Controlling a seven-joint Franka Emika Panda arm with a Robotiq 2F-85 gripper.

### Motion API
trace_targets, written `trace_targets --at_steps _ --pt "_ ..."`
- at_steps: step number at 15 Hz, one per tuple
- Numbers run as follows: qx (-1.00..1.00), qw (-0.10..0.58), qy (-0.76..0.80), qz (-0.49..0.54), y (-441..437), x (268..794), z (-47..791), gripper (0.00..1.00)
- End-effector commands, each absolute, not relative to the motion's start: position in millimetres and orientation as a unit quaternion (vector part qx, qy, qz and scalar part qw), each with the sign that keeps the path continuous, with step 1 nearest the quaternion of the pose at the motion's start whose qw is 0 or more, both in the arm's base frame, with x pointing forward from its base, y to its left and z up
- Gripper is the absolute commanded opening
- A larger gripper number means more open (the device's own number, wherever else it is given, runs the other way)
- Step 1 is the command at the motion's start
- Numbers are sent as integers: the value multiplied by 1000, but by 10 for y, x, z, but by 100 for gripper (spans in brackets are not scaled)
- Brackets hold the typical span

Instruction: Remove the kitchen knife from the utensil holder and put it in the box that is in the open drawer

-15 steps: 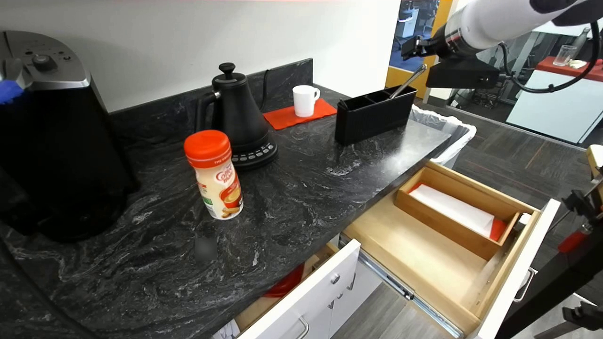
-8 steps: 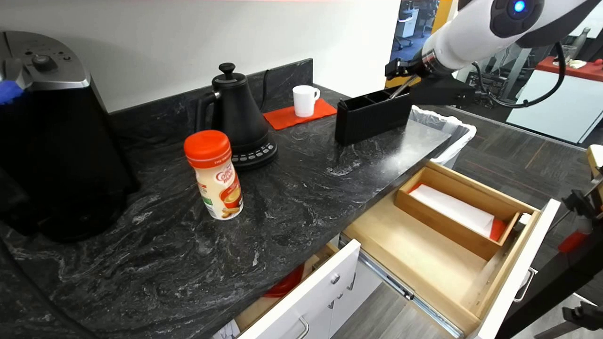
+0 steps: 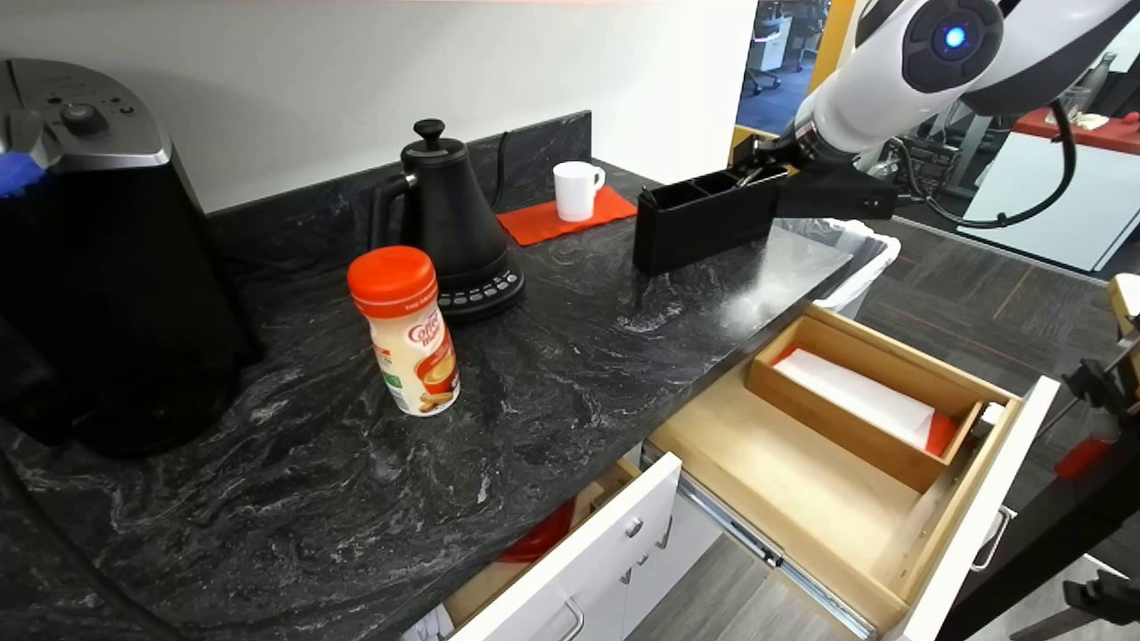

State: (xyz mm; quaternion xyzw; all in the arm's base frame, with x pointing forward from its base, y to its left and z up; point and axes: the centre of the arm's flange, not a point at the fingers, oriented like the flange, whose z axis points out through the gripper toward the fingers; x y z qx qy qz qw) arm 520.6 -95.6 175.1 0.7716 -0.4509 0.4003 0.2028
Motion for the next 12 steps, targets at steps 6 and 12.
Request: trace_targets --at_steps 6,12 --pt "771 212 -447 401 -835 5323 1908 100" --pt "769 212 -443 410 -768 5385 2001 71"
